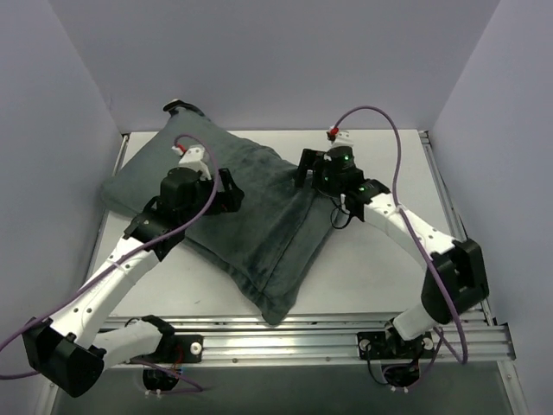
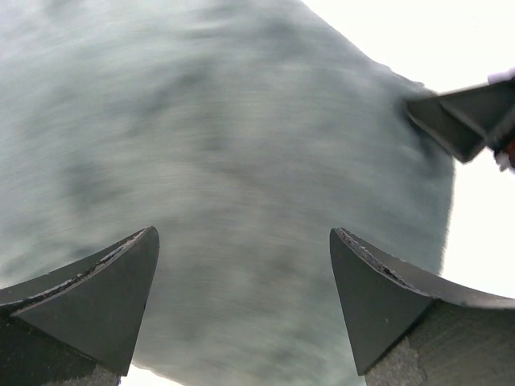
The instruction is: Remove the pillowcase from the pillow
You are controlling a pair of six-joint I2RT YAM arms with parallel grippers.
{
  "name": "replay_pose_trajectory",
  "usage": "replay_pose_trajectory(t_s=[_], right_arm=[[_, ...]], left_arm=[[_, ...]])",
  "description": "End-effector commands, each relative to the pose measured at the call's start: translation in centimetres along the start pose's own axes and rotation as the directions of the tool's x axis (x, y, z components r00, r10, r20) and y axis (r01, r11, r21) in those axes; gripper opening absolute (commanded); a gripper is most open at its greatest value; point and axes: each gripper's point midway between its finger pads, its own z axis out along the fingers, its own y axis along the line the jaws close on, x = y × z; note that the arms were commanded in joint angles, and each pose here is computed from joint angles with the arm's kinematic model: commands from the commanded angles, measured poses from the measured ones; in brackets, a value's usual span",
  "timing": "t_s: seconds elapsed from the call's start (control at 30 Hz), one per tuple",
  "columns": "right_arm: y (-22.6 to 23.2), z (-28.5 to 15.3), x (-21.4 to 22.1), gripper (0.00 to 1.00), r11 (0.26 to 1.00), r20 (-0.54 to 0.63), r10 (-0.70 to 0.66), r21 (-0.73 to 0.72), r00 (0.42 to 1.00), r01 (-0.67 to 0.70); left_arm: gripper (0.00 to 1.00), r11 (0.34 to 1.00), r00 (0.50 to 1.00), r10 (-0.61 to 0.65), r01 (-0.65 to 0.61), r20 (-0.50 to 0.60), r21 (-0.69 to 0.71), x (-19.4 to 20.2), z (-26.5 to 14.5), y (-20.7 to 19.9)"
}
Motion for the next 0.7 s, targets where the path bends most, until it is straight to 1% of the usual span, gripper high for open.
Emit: replay_pose_trajectory(t_s=[0.0, 0.03, 0.07, 0.1, 0.13, 0.17, 0.2, 0.23, 0.33, 0.37, 0.4, 0.43, 0.5, 0.53, 0.6, 0.63, 0.67], right_arm=[[-0.3, -4.9, -4.0, 0.98, 0.999, 0.136, 0.044, 0.022, 0.99, -0.047], [-0.8, -5.7, -4.0, 0.98, 0.997, 0.139, 0.066, 0.039, 0.988, -0.072], [-1.3, -7.3, -5.1, 0.99, 0.994, 0.187, 0.086, 0.057, 0.979, -0.098], [-2.2, -7.9, -4.6, 0.99, 0.99, 0.187, 0.097, 0.079, 0.977, -0.114], [-2.6, -8.5, -4.5, 1.0, 0.988, 0.196, 0.11, 0.09, 0.974, -0.129], [-3.3, -9.8, -4.7, 1.0, 0.981, 0.215, 0.133, 0.108, 0.968, -0.159], [-3.7, -10.4, -4.6, 1.0, 0.978, 0.224, 0.143, 0.119, 0.964, -0.172], [-4.3, -11.4, -4.2, 1.0, 0.975, 0.227, 0.15, 0.128, 0.962, -0.182], [-5.8, -13.1, -3.5, 1.0, 0.96, 0.252, 0.187, 0.156, 0.949, -0.231], [-6.1, -13.5, -3.4, 1.0, 0.956, 0.26, 0.198, 0.159, 0.945, -0.245], [-6.6, -13.9, -3.4, 1.0, 0.952, 0.271, 0.204, 0.167, 0.941, -0.255], [-6.9, -14.6, -3.4, 1.0, 0.951, 0.281, 0.208, 0.167, 0.937, -0.261], [-7.5, -15.1, -3.1, 1.0, 0.947, 0.285, 0.208, 0.181, 0.936, -0.266], [-7.7, -15.5, -3.0, 1.0, 0.946, 0.288, 0.208, 0.182, 0.935, -0.266], [-8.0, -15.7, -2.6, 1.0, 0.946, 0.284, 0.204, 0.191, 0.937, -0.263], [-8.1, -15.9, -2.6, 1.0, 0.946, 0.284, 0.204, 0.189, 0.937, -0.263], [-8.2, -15.8, -2.4, 1.0, 0.946, 0.282, 0.205, 0.188, 0.937, -0.263]], left_arm=[[0.95, 0.965, 0.972, 0.234, -0.229, -0.027, 0.131, 0.1, -1.1, -5.3], [0.95, 0.955, 0.961, 0.275, -0.271, -0.022, 0.118, 0.2, -1.0, -5.7], [0.95, 0.935, 0.942, 0.334, -0.333, 0.007, 0.123, -0.6, -1.2, -7.0], [0.95, 0.918, 0.923, 0.384, -0.38, -0.009, 0.114, 0.1, -0.3, -7.6], [0.95, 0.887, 0.896, 0.444, -0.439, -0.006, 0.147, 1.2, -0.7, -9.7], [0.95, 0.86, 0.865, 0.502, -0.5, 0.009, 0.108, 1.0, -0.4, -9.9], [0.95, 0.842, 0.847, 0.532, -0.53, 0.012, 0.105, 1.1, 0.3, -11.2], [0.95, 0.81, 0.817, 0.576, -0.573, 0.019, 0.124, 1.9, 0.1, -12.6], [0.95, 0.78, 0.785, 0.619, -0.616, 0.009, 0.109, 2.5, 1.9, -14.1], [0.95, 0.759, 0.765, 0.644, -0.64, 0.008, 0.118, 3.1, 2.0, -14.9], [0.95, 0.745, 0.748, 0.663, -0.66, -0.006, 0.097, 3.8, 2.9, -15.0], [0.95, 0.733, 0.737, 0.676, -0.674, 0.009, 0.094, 3.5, 3.1, -15.6], [0.96, 0.716, 0.718, 0.696, -0.693, -0.001, 0.088, 4.5, 3.9, -16.2], [0.96, 0.714, 0.717, 0.697, -0.695, 0.007, 0.086, 4.4, 4.2, -16.6], [0.97, 0.692, 0.694, 0.72, -0.717, -0.005, 0.086, 5.4, 5.0, -16.9], [0.96, 0.69, 0.692, 0.722, -0.719, -0.001, 0.079, 5.5, 5.2, -17.0], [0.96, 0.659, 0.66, 0.751, -0.749, -0.004, 0.074, 5.7, 5.6, -16.9]])
